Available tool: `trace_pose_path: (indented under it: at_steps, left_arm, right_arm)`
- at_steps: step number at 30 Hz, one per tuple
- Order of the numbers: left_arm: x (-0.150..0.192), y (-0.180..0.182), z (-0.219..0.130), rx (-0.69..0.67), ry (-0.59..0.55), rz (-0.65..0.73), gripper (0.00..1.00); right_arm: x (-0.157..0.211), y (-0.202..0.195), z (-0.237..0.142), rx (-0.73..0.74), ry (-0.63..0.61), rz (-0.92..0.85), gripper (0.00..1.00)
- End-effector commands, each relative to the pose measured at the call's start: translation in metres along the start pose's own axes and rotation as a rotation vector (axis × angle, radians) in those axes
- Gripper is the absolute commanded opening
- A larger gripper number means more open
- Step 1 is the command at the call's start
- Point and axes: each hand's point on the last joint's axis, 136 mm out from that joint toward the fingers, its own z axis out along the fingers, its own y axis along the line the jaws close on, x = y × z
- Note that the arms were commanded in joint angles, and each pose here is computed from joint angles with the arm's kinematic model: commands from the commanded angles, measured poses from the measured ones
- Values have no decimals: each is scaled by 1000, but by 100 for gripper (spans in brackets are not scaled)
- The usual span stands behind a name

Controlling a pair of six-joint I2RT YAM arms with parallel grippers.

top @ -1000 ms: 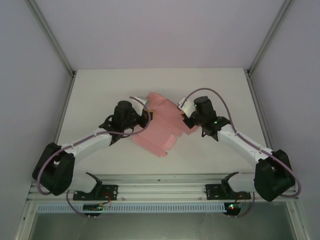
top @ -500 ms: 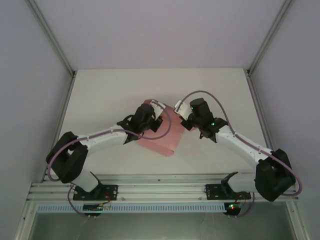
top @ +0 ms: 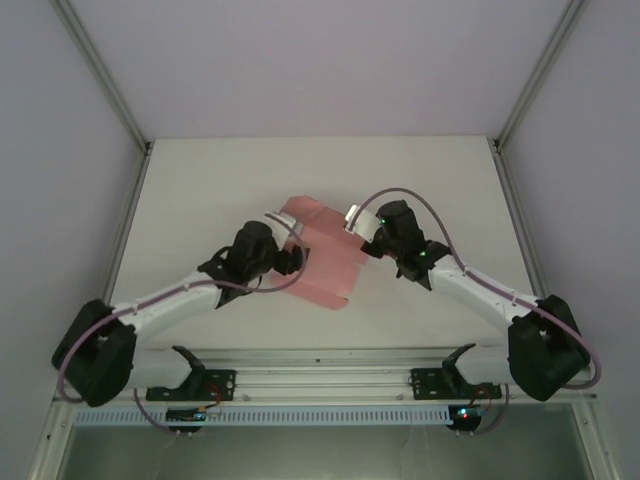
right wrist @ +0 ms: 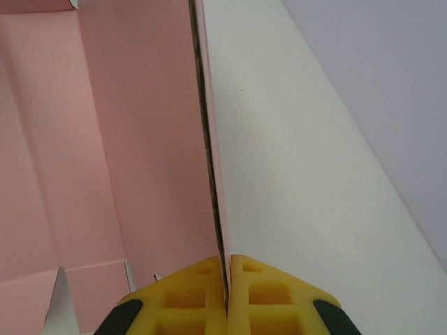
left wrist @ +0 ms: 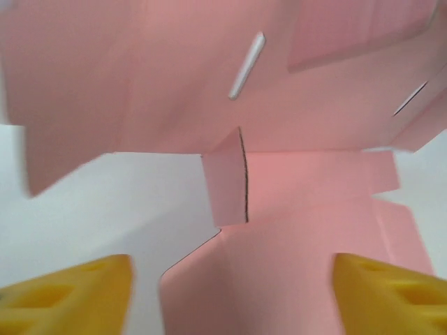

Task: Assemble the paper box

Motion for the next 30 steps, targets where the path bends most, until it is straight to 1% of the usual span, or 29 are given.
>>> trace_pose_path:
  at_steps: [1, 4, 6, 10, 13, 16, 19, 22, 24, 27, 29, 30]
  left_arm:
    - [-9, 1, -22, 26, -63, -17, 99]
    - [-13, 17, -38, -10, -113, -78, 100]
    - [-15, 32, -46, -40, -128, -173, 100]
    - [-6, 68, -51, -134, -100, -371, 100]
    - [5, 102, -53, -221, -66, -537, 100]
    - [15, 126, -50, -254, -39, -654, 100]
    - [19, 139, -41, -231, -31, -712, 100]
    - [13, 143, -25, -177, -33, -703, 100]
    - [5, 139, -13, -119, -29, -664, 100]
    - [-8, 121, 5, 30, -10, -616, 99]
    - [-16, 99, 14, 175, -4, -563, 100]
    - [-19, 87, 17, 234, -6, -531, 97]
  right_arm:
    - [-7, -10, 6, 78, -43, -67, 0]
    - [-8, -15, 9, 129, -41, -134, 0]
    - [-8, -12, 12, 152, -35, -175, 0]
    - [-15, -4, 14, 175, -73, -244, 0]
    - [-19, 2, 14, 160, -99, -272, 0]
    - [-25, 4, 12, 183, -137, -300, 0]
    - [-28, 5, 10, 203, -156, -324, 0]
    - [-26, 11, 11, 184, -148, -340, 0]
    - [-27, 14, 12, 179, -146, -346, 0]
    - [-26, 15, 13, 182, -138, -347, 0]
    - [-27, 13, 13, 189, -137, -345, 0]
    - [-26, 14, 13, 186, -136, -345, 0]
